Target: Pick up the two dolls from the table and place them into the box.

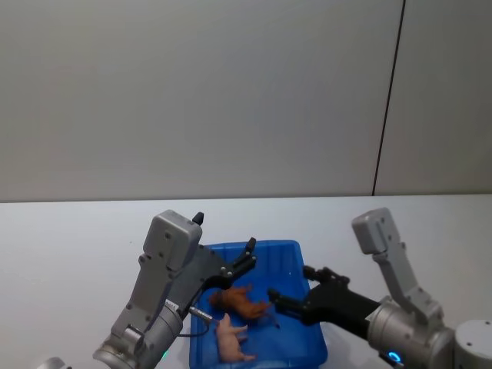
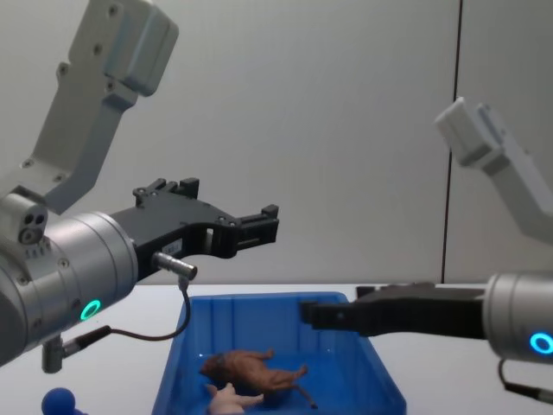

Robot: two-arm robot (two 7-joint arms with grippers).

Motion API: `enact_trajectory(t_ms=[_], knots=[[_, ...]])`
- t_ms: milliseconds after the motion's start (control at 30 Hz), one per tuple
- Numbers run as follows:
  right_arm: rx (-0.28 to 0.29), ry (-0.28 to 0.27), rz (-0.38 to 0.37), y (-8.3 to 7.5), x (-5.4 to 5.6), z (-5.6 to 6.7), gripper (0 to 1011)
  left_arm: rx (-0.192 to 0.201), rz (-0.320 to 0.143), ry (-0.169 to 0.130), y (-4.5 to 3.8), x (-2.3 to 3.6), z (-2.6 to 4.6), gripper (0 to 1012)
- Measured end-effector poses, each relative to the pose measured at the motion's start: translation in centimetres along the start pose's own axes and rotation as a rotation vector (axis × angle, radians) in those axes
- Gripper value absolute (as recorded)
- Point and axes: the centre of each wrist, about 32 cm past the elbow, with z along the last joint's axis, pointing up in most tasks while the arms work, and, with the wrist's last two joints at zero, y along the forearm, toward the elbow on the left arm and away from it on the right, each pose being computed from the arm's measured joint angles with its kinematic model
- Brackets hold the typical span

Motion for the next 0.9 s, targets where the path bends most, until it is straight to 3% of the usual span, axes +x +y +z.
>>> enact_trajectory(t_ms=[233,633,900], knots=[[0.020,-0.015,-0.043,-1.5,0.8,-0.2,1001,0.000,0.000,0.000,0.00,0.00,0.00,1003],[0.030,-0.016,-0.115,-4.6,2.3,-1.2,1001,0.000,0.000,0.000,0.00,0.00,0.00,1003],[0.030,-0.015,-0.138,-5.7,2.7,-1.5,1001,0.009,0.003,-0.006,0.18,0.14,-0.11,1003]])
